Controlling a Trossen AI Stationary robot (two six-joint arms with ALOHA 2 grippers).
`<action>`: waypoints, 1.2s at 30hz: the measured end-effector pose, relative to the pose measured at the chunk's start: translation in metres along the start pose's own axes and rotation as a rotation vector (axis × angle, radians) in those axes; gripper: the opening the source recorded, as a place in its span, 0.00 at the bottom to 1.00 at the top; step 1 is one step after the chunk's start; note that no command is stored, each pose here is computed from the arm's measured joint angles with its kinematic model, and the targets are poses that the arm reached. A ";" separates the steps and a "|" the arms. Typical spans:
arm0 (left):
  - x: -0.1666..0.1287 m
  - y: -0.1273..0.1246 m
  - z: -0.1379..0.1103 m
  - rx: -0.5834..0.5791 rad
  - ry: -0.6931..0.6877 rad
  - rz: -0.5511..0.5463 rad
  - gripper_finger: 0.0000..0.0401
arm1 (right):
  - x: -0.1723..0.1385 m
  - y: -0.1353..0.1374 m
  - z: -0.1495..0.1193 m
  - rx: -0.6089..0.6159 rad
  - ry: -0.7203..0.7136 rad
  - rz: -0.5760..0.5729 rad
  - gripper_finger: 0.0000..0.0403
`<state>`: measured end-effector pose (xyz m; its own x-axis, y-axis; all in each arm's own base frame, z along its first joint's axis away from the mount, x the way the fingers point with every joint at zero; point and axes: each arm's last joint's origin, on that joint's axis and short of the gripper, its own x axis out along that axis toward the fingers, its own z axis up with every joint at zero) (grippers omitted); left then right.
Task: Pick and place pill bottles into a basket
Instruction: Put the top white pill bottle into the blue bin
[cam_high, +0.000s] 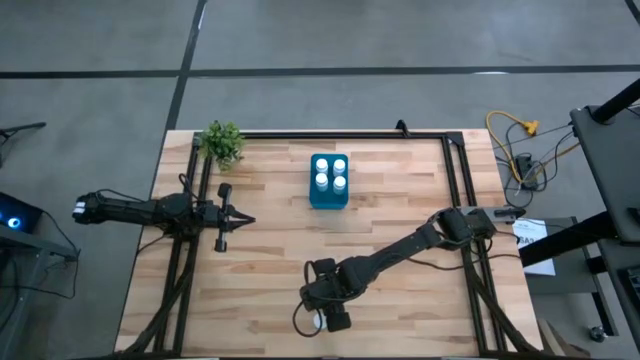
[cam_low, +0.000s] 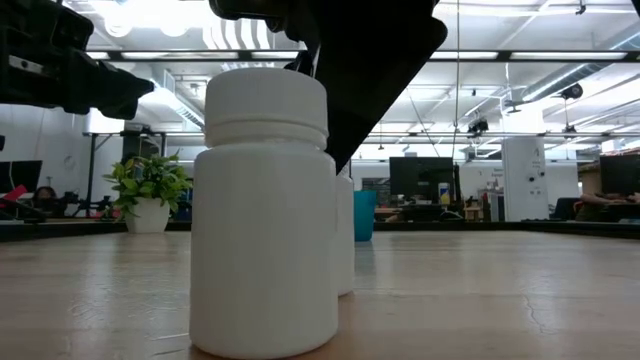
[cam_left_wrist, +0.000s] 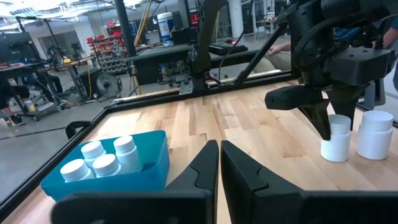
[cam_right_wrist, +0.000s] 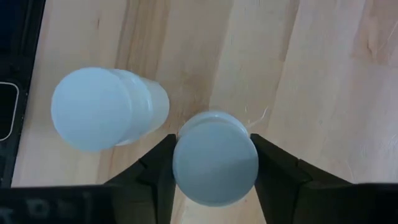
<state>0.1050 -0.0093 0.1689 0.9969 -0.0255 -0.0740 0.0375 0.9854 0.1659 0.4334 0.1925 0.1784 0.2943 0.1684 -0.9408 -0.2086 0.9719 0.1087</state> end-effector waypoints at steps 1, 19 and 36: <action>0.000 0.000 0.000 0.000 0.000 0.000 0.00 | 0.000 0.000 0.000 0.001 0.000 -0.001 0.39; 0.000 0.000 0.000 0.000 -0.003 -0.001 0.00 | -0.090 -0.037 0.001 0.048 -0.071 -0.129 0.39; 0.000 0.000 0.000 0.000 -0.001 -0.002 0.00 | -0.199 -0.154 -0.020 0.192 -0.213 -0.253 0.39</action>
<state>0.1050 -0.0093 0.1689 0.9969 -0.0275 -0.0735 0.0395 0.9853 0.1661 0.3886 0.0063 0.3425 0.5058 -0.0698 -0.8598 0.0682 0.9968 -0.0408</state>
